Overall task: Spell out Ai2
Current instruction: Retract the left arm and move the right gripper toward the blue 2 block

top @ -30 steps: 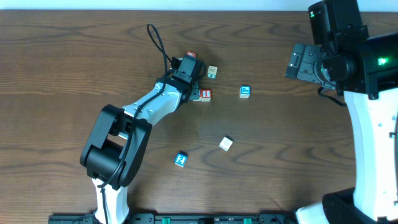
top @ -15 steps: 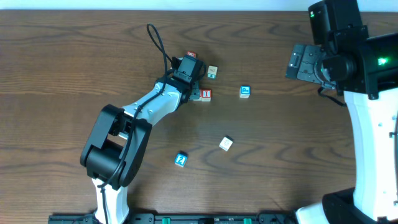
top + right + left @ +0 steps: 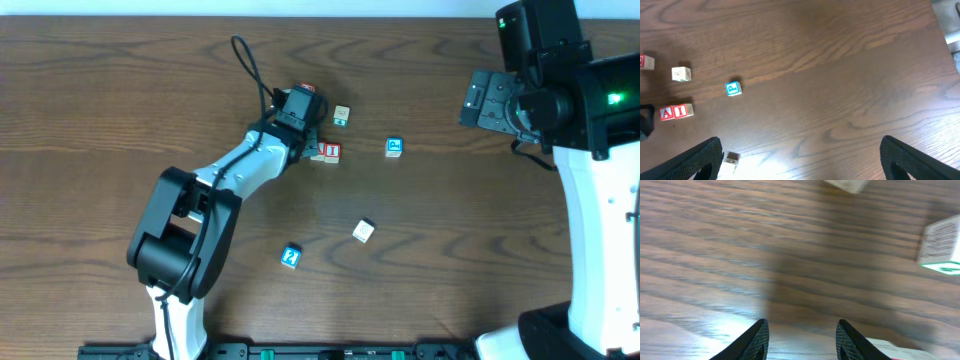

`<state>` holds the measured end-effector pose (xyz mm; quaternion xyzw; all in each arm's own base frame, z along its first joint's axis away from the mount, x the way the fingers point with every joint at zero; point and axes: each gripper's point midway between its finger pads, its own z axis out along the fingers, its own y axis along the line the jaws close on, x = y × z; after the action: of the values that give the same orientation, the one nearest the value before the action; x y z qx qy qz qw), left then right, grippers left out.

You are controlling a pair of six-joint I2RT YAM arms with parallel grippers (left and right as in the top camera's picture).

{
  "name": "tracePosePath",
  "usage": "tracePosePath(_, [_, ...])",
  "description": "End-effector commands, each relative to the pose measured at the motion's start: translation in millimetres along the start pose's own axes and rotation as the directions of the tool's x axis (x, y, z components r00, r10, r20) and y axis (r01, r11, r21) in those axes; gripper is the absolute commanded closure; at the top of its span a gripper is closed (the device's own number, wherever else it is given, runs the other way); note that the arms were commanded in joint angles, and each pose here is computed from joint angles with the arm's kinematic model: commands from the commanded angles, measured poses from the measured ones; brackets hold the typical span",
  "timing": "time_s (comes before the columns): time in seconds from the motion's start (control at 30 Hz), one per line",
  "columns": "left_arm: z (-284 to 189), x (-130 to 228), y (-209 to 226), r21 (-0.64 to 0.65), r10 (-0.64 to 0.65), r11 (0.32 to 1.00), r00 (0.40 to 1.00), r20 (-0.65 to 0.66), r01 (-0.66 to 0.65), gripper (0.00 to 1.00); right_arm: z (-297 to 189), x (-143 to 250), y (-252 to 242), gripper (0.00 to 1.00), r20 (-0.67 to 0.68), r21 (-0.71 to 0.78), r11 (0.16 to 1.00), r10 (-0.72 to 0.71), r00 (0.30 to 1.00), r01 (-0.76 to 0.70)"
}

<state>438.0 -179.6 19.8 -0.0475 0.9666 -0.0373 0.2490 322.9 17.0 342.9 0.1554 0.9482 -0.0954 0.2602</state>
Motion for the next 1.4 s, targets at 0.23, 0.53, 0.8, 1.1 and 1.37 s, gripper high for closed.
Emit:
tracePosePath(0.23, [-147,-94,40,-0.018,0.038,0.999,0.979,0.202,-0.035,0.56,-6,3,-1,0.01,-0.003,-0.029,1.0,0.0,1.0,-0.001])
tracePosePath(0.53, [-296,-47,85,-0.057,0.142,0.99,0.96,0.243,-0.131,0.06,-40,13,-6,0.01,0.046,-0.139,0.99,0.023,0.999,-0.016])
tracePosePath(0.8, [-357,12,119,-0.063,0.148,0.989,0.963,0.223,-0.137,0.05,-40,34,17,0.01,-0.081,-0.266,0.958,0.093,0.992,-0.111])
tracePosePath(1.1, [-378,36,132,-0.053,0.111,0.993,0.967,0.228,-0.102,0.05,3,76,40,0.01,-0.24,-0.267,0.959,-0.166,0.956,0.099])
tracePosePath(1.37, [-371,45,130,-0.044,0.111,0.994,0.979,0.169,-0.105,0.05,11,96,54,0.01,-0.335,-0.239,0.971,-0.089,0.938,0.007])
